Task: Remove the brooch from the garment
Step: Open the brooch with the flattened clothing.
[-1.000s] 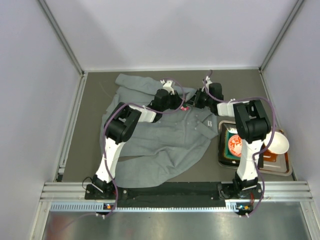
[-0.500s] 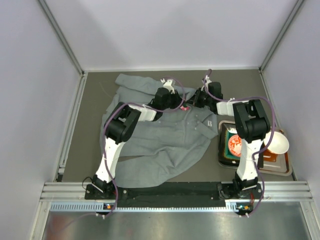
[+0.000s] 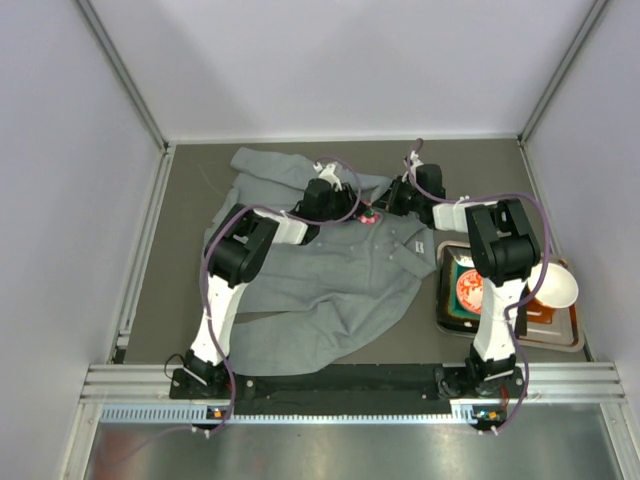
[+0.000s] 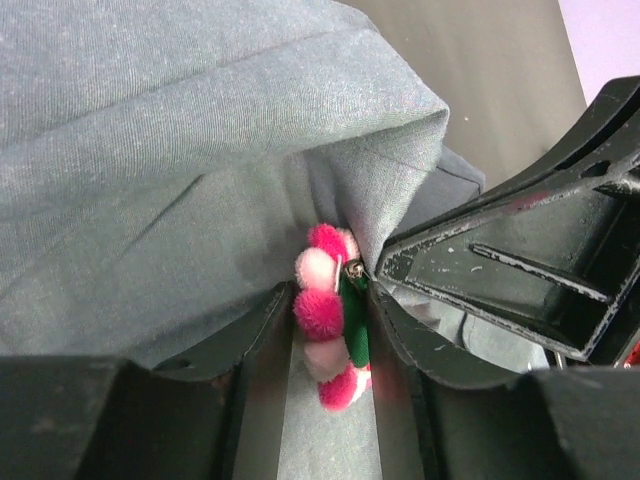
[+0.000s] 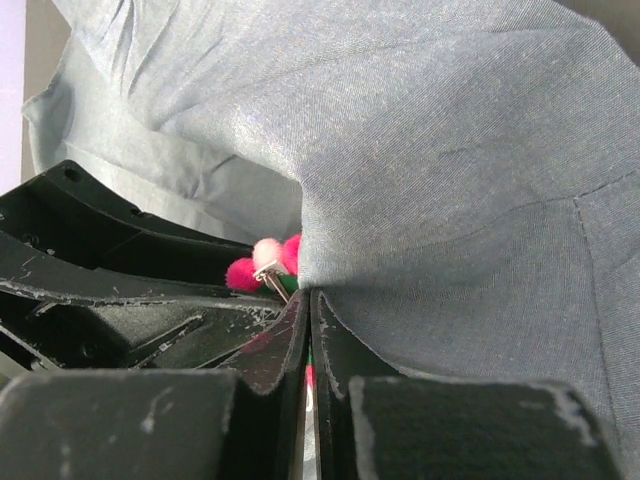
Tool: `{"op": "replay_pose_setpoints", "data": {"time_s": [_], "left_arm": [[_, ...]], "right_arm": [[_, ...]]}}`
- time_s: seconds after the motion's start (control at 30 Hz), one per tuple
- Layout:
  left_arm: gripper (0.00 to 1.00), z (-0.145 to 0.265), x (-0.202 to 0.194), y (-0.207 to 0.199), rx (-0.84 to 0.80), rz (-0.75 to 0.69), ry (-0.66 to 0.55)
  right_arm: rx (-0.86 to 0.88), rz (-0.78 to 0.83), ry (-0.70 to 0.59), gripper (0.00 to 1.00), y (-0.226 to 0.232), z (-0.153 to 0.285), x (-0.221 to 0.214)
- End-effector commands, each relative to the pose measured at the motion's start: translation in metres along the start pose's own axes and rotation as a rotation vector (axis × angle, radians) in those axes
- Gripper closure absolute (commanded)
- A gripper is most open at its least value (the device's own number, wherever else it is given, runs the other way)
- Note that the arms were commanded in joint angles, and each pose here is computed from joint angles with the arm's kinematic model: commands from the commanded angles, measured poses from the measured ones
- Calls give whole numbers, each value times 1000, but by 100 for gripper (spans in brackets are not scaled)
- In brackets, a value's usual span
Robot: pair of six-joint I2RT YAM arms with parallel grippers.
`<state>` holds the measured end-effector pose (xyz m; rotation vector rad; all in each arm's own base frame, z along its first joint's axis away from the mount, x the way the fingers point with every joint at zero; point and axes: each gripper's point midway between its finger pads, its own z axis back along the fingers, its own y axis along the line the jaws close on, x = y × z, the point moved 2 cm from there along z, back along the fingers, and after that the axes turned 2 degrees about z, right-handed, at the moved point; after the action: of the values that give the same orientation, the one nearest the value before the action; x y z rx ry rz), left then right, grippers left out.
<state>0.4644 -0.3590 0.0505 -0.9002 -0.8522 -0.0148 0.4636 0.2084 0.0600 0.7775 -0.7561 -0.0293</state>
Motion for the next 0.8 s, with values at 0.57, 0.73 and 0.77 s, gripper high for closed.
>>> {"op": "replay_pose_setpoints", "data": {"time_s": [0.57,0.73,0.77], "left_arm": [[57,20,8,-14,-179,272,-2],[60,17,9,-8,-151,281,1],[60,16,10,-8,-150,283,-2]], "right_arm": [[33,28,-25,100,12,-2,8],[38,27,-25,100,13,-2,8],[39,28,-26,100,13,-2,9]]}}
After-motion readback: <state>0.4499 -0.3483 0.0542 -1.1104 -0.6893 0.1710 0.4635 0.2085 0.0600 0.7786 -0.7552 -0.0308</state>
